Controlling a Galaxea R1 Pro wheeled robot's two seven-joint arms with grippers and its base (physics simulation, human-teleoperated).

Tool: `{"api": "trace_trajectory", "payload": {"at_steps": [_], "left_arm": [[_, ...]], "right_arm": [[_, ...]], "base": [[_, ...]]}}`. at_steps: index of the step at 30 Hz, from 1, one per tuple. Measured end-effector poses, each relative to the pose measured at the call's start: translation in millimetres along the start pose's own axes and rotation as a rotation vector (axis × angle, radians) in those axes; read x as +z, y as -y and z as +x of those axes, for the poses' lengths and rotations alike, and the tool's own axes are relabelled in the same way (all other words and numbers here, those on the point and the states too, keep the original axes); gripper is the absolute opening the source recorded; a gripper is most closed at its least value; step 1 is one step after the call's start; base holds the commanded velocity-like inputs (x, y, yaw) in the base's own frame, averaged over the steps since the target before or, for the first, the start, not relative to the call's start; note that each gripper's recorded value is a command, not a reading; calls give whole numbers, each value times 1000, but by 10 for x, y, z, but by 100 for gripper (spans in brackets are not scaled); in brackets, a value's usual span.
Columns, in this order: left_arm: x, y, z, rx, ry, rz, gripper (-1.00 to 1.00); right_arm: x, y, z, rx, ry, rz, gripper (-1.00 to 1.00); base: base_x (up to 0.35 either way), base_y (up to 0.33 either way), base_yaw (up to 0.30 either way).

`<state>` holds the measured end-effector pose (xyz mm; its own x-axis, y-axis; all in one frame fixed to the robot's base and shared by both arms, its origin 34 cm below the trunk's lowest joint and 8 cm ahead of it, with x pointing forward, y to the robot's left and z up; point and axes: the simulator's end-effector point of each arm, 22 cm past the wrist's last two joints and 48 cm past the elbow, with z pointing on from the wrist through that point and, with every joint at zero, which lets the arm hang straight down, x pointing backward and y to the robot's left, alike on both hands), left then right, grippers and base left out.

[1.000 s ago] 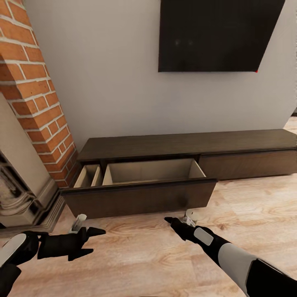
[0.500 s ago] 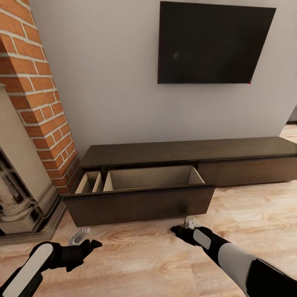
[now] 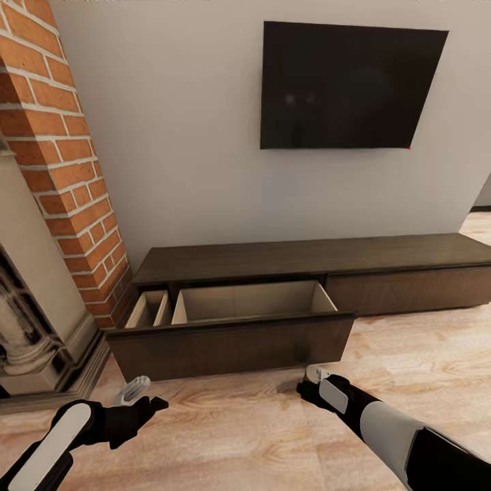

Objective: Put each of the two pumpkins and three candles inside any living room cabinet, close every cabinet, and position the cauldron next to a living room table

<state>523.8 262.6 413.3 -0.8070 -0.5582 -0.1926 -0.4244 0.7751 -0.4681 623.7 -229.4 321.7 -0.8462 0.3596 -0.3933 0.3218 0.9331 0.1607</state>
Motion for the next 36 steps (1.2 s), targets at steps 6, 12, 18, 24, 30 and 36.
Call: {"api": "trace_trajectory", "payload": {"at_steps": [6,12,18,24,30,36], "left_arm": [[-54,360,96,37,-12,-37,100],[-218,511,-69,51,14,-87,100],[-370,692,-229,68,46,-62,100],[-451,800,-271,79,65,-32,100],[-475,786,-297,83,72,-33,100],[-481,773,-307,84,73,-35,100]], "right_arm": [[-114,147,-23,-9,-30,76,100],[-225,119,-80,-14,-44,80,100],[-300,-48,-144,-22,-42,49,100],[-363,-286,-160,-52,-69,1,100],[-387,-361,-185,-61,-71,-14,100],[-389,-366,-185,-62,-72,-15,100]], "base": [[0,0,0],[0,0,0],[0,0,0],[0,-44,0],[0,-262,0],[0,-293,0]]}}
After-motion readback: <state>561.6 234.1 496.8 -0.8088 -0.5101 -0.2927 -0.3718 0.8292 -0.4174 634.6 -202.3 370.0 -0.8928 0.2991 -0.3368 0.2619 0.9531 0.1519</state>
